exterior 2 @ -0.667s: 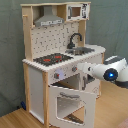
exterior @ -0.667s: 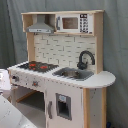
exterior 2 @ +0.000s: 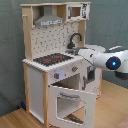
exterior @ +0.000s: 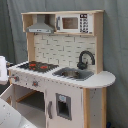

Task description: Play with the kitchen

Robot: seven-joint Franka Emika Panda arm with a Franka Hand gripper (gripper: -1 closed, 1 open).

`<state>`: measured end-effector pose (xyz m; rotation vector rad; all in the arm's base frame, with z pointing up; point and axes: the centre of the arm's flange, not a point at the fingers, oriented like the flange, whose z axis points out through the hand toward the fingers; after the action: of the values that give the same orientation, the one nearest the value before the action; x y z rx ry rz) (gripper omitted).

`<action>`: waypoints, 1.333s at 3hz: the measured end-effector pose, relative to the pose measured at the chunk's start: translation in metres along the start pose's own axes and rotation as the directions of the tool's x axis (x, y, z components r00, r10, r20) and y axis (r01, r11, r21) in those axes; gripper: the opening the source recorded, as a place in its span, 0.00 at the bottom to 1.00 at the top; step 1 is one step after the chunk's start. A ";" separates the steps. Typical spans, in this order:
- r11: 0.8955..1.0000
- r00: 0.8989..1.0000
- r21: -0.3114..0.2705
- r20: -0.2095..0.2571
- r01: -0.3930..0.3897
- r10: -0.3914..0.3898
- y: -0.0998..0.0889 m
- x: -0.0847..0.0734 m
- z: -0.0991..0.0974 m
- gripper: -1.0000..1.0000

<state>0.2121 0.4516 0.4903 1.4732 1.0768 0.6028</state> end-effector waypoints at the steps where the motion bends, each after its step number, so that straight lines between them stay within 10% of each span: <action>1: 0.995 0.995 -0.002 0.008 -0.103 0.103 0.033 -0.015 -0.004 1.00; 2: 0.973 0.974 0.044 0.023 -0.226 0.225 0.074 -0.026 0.005 1.00; 4: 0.883 0.900 0.173 0.093 -0.437 0.427 0.125 -0.033 0.034 1.00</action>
<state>0.2613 0.4161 0.6096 1.9104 0.7792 0.7828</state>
